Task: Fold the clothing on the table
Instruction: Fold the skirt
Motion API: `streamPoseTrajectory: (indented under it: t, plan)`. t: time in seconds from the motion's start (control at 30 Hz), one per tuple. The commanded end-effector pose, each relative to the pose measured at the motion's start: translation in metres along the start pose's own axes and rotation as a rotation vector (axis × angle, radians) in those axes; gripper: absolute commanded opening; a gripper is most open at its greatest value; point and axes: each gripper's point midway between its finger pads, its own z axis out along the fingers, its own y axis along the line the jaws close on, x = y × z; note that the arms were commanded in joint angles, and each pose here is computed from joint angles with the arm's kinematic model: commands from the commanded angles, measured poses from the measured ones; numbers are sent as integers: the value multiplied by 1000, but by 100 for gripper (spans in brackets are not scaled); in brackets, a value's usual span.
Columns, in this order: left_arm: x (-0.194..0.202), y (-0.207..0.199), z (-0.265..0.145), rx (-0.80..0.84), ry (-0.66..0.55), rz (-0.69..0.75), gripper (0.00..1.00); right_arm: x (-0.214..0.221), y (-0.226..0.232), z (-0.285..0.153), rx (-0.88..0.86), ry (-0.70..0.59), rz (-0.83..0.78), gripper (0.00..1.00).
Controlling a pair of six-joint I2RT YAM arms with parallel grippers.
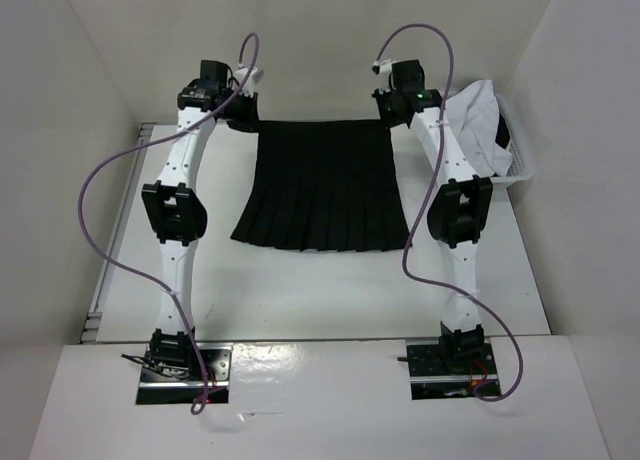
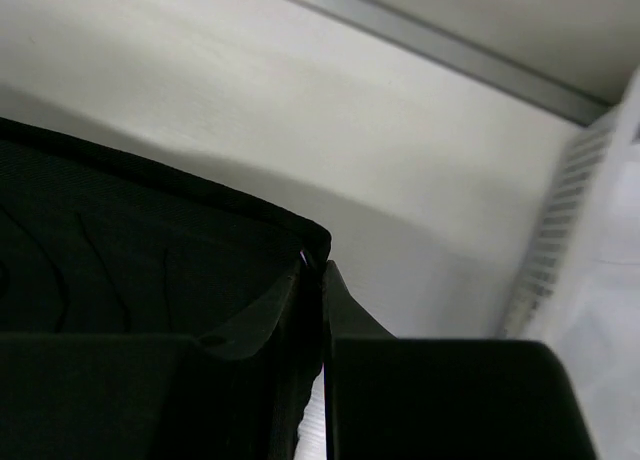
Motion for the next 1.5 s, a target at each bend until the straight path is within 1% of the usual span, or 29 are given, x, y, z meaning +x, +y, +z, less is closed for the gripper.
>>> streamPoseTrajectory:
  t: [0.0, 0.03, 0.07, 0.1, 0.13, 0.23, 0.27, 0.3, 0.33, 0.37, 0.4, 0.43, 0.47, 0.5, 0.53, 0.57, 0.6, 0.63, 0.67, 0.73, 0.77, 0.8, 1.0, 1.03, 1.07, 1.17, 1.2, 1.37, 1.47]
  plan:
    - [-46, -12, -72, -35, -123, 33, 0, -71, -20, -71, 106, -202, 1, 0]
    - [-38, -14, -71, -21, -93, 26, 0, -75, -18, -77, 95, -216, -1, 0]
    - [-38, -12, -80, -22, -95, 27, 0, -76, -15, -87, 82, -220, -3, 0]
    - [-36, -11, -89, -21, -89, 13, 0, -74, -13, -89, 70, -215, -4, 0]
    - [-37, -15, -95, -11, -89, 25, 0, -74, -10, -93, 52, -219, -15, 0]
    - [-27, -11, -107, 8, -63, 22, 0, -68, 1, -110, 23, -208, -50, 0]
    - [-26, -8, -114, 8, -63, 35, 0, -56, 2, -107, 19, -182, -67, 0]
    - [-18, -8, -117, 21, -39, 25, 0, -61, 3, -121, 14, -210, -81, 0]
    - [-18, -12, -122, 31, -37, 38, 0, -56, 4, -124, 13, -199, -95, 0]
    - [-12, -10, -125, 38, -22, 47, 0, -41, 6, -118, 6, -165, -104, 0]
    - [-7, -12, -125, 51, -8, 48, 0, -38, 6, -119, 8, -169, -113, 0]
    - [6, -14, -124, 62, 27, 36, 0, -38, 6, -129, 12, -181, -130, 0]
    - [6, -13, -122, 59, 16, 53, 0, -21, 8, -123, 4, -144, -129, 0]
    - [10, -8, -123, 50, 10, 49, 0, -24, 8, -132, 10, -166, -143, 0]
    - [34, -13, -124, 49, 48, 26, 0, -8, 10, -127, 3, -134, -154, 0]
    - [31, -5, -121, 5, 3, 48, 0, -4, 9, -128, 13, -130, -153, 0]
    - [37, -4, -123, -22, -2, 42, 0, 1, 9, -129, 11, -121, -163, 0]
    - [34, -14, -136, -46, -34, 74, 0, 7, 10, -131, 10, -116, -163, 0]
    - [53, -16, -125, -47, -7, 68, 0, 12, 9, -131, 18, -105, -174, 0]
    - [62, -20, -131, -55, -2, 57, 0, 14, 5, -132, 41, -111, -185, 0]
    - [66, -23, -130, -42, -1, 55, 0, 23, 5, -132, 48, -92, -194, 0]
    - [79, -26, -127, -24, 24, 38, 0, 27, 4, -130, 54, -79, -194, 0]
    - [108, -31, -131, -37, 50, 49, 0, 43, 0, -131, 82, -53, -212, 0]
    - [121, -31, -127, -28, 78, 43, 0, 47, 0, -128, 81, -46, -221, 0]
    - [122, -34, -132, -29, 75, 55, 2, 46, 0, -130, 84, -56, -221, 0]
    - [134, -39, -130, -29, 88, 56, 2, 54, -3, -126, 101, -37, -229, 0]
    - [143, -41, -129, -24, 105, 46, 2, 56, -6, -125, 121, -34, -229, 0]
    - [152, -46, -134, -14, 102, 67, 2, 53, -4, -125, 126, -44, -234, 0]
    - [166, -52, -131, 2, 132, 68, 3, 68, -4, -118, 149, -7, -264, 0]
